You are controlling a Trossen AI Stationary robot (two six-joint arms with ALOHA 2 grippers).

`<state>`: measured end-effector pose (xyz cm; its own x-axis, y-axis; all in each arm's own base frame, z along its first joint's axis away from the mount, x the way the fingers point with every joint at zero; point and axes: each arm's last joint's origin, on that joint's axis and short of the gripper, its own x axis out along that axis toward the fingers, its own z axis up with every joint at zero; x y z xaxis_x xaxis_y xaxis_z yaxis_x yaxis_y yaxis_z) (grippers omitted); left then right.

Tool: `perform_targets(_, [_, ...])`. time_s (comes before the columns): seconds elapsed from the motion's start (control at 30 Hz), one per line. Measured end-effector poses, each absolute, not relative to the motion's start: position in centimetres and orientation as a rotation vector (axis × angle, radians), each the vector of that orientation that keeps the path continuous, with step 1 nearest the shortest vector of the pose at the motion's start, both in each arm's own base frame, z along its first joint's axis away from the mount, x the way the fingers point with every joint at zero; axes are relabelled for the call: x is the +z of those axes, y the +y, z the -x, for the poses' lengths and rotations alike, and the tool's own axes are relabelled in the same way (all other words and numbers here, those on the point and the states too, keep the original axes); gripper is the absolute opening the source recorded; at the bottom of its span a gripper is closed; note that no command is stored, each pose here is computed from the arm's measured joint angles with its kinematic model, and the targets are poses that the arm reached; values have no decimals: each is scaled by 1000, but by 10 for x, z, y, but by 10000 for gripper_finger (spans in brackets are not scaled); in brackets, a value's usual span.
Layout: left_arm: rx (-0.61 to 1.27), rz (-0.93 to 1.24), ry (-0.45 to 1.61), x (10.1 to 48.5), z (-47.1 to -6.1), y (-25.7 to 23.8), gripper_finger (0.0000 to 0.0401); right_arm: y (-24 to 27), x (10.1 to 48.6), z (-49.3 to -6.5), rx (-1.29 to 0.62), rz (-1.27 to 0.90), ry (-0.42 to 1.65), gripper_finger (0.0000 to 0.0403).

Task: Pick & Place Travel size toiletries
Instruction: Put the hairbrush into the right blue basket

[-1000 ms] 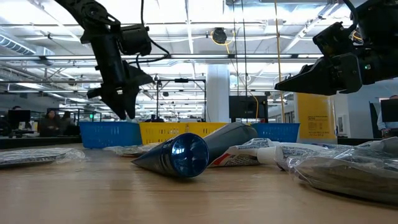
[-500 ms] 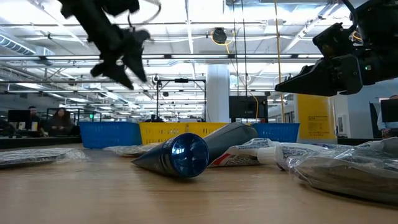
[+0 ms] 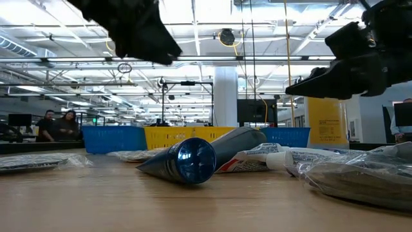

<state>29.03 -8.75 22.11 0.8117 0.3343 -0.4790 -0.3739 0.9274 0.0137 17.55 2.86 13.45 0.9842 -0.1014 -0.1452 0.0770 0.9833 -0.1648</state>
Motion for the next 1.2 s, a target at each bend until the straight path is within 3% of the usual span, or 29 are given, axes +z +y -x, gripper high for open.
perform_targets(0.3, [384, 22, 523, 149, -330, -97, 232, 42, 137, -179, 271, -72, 170, 201])
perform_targets(0.5, [388, 10, 540, 124, -337, -97, 232, 82, 146, -196, 449, -94, 463, 201])
perform_targets(0.7, [388, 25, 537, 122, -338, -97, 232, 107, 159, -201, 365, -138, 779, 201])
perform_targets(1.2, [380, 20, 537, 122, -338, -100, 232, 154, 110, -215, 417, -201, 763, 200])
